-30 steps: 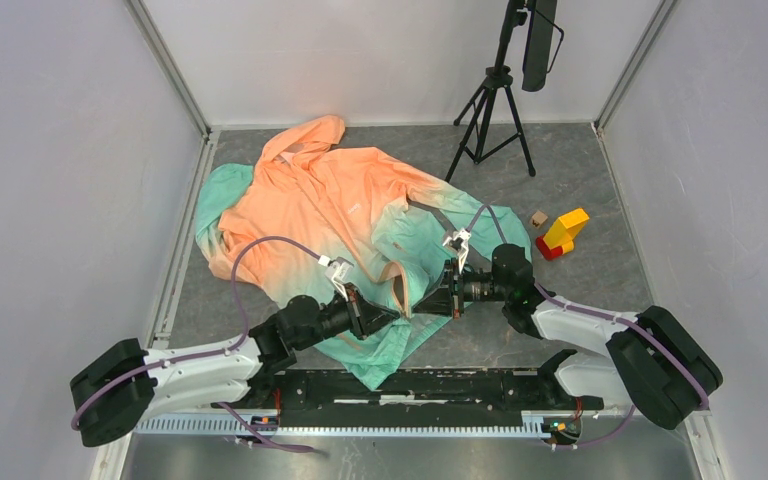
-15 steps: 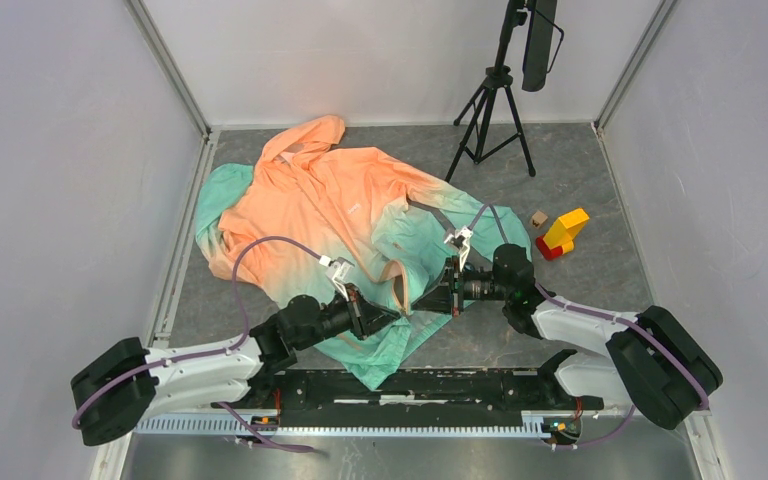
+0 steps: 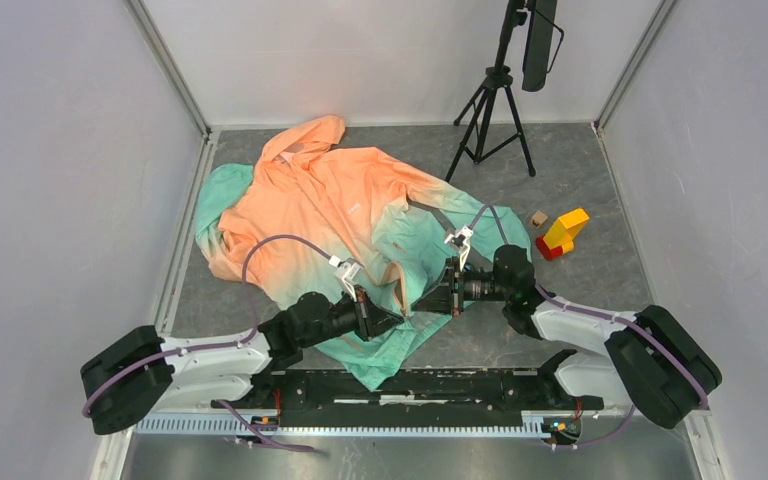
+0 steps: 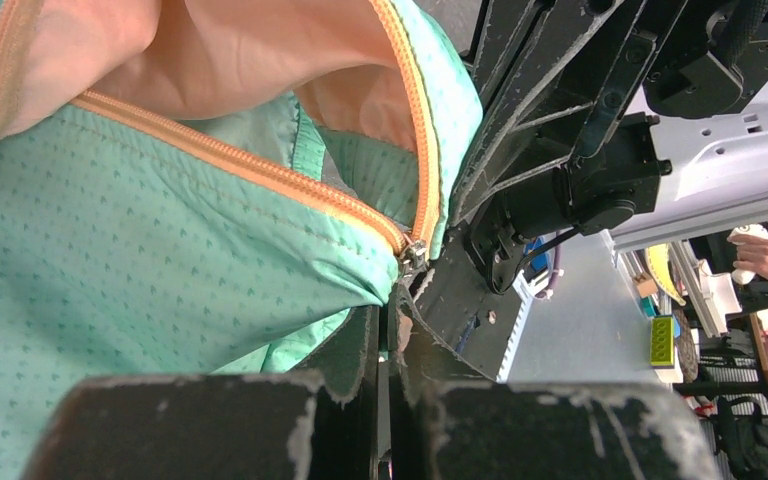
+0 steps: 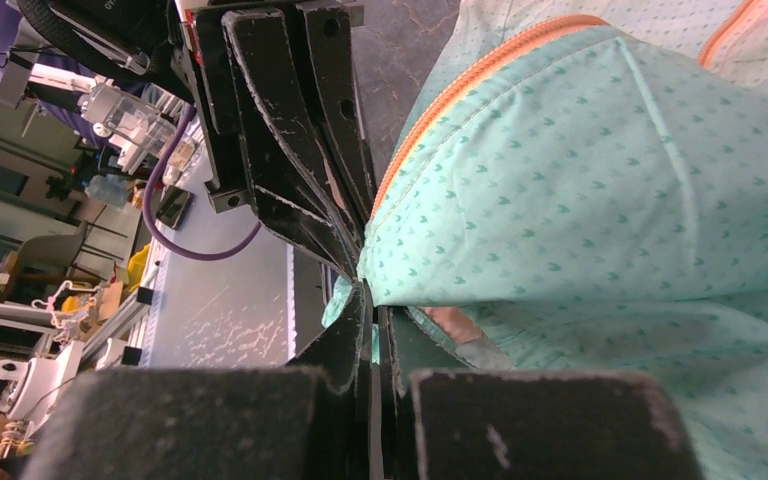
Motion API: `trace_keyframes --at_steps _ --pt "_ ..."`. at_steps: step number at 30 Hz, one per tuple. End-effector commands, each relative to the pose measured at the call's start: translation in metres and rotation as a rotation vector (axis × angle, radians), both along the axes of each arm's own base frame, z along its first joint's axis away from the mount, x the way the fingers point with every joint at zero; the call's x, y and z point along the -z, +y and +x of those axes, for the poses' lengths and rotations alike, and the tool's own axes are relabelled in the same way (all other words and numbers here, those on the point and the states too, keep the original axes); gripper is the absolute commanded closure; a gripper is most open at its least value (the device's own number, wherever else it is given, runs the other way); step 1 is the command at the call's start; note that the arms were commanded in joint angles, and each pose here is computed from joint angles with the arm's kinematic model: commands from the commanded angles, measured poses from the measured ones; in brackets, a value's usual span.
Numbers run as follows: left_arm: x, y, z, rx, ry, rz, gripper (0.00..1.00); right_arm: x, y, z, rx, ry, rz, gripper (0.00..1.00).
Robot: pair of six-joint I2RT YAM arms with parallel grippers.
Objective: Zip up the jacket
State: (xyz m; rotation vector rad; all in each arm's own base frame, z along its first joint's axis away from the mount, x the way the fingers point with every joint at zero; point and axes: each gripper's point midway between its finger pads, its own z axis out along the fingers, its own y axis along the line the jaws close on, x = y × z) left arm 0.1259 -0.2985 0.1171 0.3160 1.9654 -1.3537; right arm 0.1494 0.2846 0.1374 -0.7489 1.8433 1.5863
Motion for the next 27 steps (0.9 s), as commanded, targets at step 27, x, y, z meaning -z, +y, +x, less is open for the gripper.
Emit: trace_keyframes --at_steps 27 --pt "0.03 -0.037 -0.012 0.107 0.204 -0.012 0.98 0.046 -0.016 0.01 0.207 0.147 -0.074 1.0"
